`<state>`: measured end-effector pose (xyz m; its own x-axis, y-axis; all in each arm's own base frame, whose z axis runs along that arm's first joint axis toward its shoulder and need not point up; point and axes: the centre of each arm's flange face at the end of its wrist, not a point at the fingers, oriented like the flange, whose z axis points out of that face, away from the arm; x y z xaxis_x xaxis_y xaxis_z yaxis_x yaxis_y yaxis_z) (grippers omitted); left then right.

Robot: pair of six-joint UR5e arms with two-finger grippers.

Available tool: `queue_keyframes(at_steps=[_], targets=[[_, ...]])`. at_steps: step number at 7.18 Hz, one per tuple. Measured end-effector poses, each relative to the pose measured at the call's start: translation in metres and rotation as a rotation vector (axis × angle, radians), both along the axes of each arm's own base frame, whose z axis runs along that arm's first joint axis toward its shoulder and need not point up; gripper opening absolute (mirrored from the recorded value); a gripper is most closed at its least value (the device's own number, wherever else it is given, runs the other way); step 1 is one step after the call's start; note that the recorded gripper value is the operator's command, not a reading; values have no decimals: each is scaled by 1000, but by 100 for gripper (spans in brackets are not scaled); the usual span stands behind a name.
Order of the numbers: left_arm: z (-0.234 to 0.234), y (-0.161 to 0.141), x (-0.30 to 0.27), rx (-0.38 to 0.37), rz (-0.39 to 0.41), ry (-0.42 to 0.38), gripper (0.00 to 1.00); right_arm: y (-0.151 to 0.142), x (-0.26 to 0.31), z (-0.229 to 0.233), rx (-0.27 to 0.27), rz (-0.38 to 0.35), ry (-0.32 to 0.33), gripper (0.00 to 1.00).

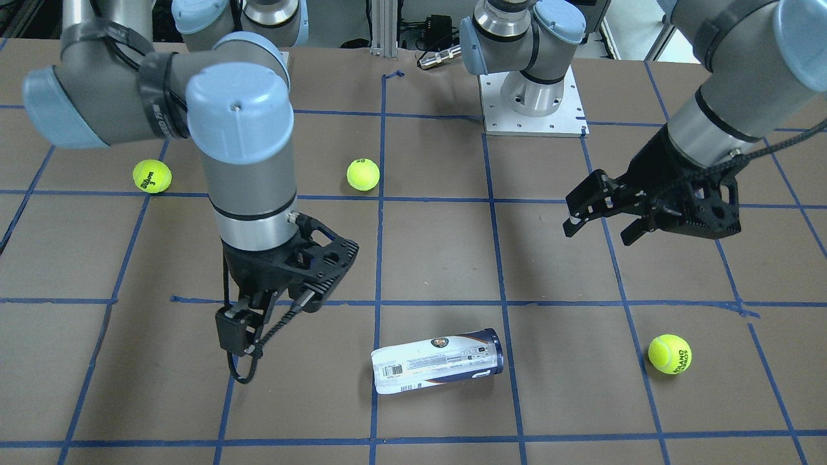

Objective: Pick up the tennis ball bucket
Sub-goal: 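Release the tube on its side and raise the right gripper, then reach the left gripper to the tube's blue open end and grasp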

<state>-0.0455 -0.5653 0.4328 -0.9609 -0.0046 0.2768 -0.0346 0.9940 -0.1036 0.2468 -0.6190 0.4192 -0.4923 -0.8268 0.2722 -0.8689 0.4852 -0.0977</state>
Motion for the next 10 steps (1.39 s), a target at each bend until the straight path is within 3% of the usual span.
queue_keyframes(at_steps=[3,5,7,10], targets=[[-65,-34,-6,6,-4,142,100,70,-25,39,7,-487,-164,100],[-115,-60,-10,14,-3,251,100,94,-28,64,53,-709,-235,100],[-158,-77,-12,24,1,323,100,102,-29,88,88,-811,-263,100],[-218,-89,-16,60,15,415,100,106,-31,97,85,-832,-280,100]])
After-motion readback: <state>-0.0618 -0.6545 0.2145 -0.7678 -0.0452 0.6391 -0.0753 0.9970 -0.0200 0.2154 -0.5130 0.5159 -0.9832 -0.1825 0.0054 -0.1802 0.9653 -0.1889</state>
